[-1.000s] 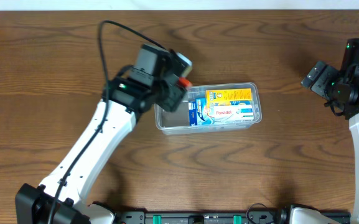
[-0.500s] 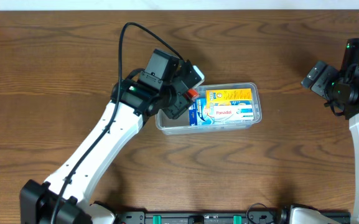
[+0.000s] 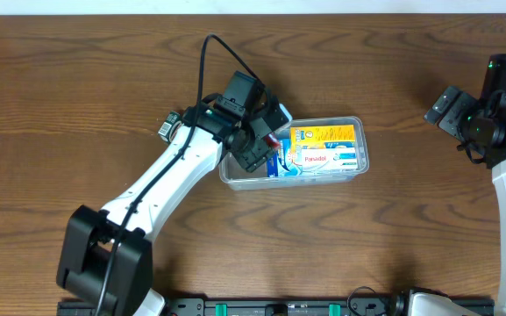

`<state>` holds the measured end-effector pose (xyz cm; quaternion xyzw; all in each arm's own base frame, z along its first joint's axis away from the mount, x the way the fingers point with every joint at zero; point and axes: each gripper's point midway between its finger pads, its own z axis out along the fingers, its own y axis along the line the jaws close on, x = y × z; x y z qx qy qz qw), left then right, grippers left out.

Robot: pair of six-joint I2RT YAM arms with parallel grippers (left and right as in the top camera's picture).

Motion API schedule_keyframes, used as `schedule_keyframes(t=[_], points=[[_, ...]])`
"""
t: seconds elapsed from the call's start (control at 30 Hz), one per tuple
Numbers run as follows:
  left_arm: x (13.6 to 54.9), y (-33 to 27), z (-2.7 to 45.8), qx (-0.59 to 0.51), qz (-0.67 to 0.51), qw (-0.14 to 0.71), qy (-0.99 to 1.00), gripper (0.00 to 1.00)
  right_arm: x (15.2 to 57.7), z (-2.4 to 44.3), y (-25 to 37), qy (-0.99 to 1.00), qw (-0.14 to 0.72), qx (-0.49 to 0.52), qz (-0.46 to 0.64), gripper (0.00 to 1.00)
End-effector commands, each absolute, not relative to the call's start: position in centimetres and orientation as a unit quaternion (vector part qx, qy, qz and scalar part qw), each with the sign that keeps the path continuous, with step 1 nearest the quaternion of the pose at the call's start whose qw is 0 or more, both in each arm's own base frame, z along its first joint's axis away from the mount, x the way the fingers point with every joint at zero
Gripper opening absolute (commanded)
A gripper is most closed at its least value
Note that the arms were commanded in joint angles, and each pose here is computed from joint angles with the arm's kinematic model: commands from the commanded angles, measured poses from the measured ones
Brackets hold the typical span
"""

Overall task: Pack container
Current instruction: 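Carry the red-and-white box right over the container's left end, then lower the red-and-white box into the container and release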

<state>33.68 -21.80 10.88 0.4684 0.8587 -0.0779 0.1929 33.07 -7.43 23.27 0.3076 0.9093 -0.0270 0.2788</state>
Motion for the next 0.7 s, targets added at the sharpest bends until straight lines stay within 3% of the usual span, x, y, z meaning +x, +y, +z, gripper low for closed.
schedule_keyframes(t=[0.0,0.67], points=[[33.4,-21.5,9.6,0.499,-0.068,0.176,0.846,0.72,33.1,23.4,-7.7,0.906,0.28,0.316,-0.029,0.99],[34.1,-20.2,8.9,0.63,0.003,0.17,0.758,0.72,33.1,23.4,-7.7,0.906,0.28,0.316,-0.029,0.99]])
